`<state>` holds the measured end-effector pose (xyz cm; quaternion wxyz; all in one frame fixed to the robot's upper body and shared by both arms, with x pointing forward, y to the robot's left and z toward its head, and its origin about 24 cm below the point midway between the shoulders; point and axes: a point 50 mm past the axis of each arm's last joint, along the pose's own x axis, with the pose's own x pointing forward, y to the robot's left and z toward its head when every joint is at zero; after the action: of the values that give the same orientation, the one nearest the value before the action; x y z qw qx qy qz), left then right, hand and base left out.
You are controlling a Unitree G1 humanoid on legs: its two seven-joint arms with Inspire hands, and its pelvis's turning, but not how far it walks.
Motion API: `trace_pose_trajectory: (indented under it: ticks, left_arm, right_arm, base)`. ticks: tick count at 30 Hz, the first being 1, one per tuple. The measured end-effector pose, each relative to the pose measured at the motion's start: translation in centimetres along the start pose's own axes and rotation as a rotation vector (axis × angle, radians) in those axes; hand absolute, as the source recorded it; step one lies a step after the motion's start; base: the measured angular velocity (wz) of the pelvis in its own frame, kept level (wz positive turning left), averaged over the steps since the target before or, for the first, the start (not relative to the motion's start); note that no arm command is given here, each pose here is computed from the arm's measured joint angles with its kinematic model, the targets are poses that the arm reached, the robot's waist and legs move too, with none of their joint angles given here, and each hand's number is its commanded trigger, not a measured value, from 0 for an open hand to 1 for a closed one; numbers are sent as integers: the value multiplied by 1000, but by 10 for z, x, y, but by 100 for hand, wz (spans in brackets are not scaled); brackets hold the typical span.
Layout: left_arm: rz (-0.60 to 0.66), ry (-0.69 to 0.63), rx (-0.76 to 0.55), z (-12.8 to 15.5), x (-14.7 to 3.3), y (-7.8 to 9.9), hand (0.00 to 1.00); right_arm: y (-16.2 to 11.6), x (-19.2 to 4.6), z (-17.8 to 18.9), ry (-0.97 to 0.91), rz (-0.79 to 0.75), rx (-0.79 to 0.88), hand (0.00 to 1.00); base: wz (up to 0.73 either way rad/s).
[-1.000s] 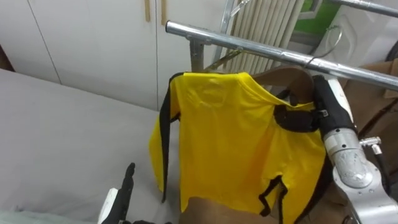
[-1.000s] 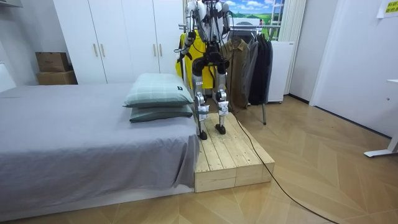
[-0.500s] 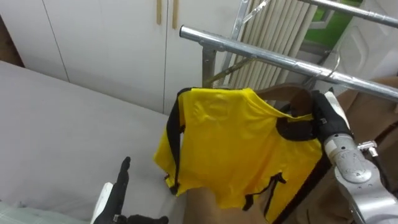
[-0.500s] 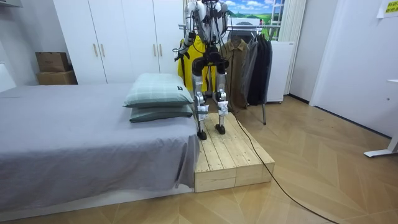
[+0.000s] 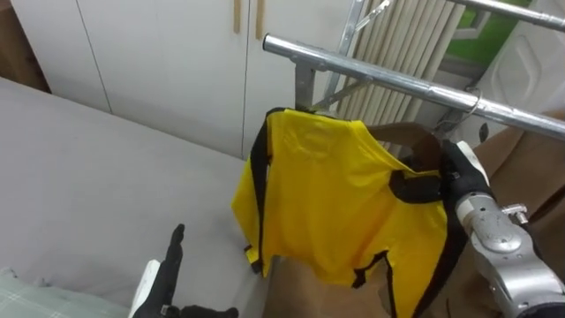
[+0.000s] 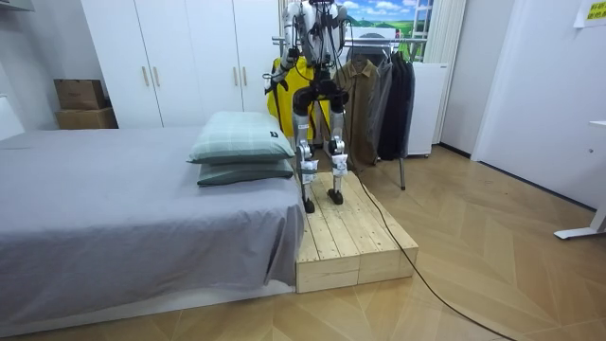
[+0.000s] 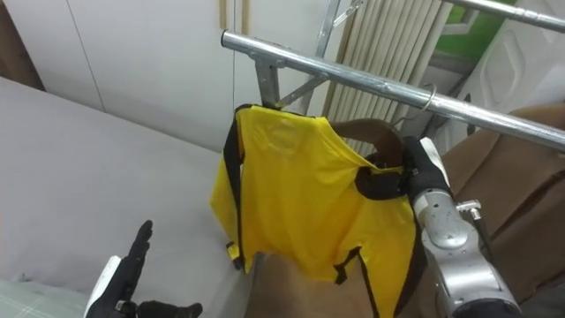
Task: Hang clothes
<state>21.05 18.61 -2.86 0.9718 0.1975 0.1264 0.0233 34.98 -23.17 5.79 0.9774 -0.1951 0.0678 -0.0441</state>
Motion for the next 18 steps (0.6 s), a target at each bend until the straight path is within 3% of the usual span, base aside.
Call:
trace_pose_trajectory:
  ticks: [18]
  left_arm:
    - [-17,-31,2,9,5,-7,0]
  right_arm:
    - [1,-3,-25,104,-4,30,100]
  base:
    - [0]
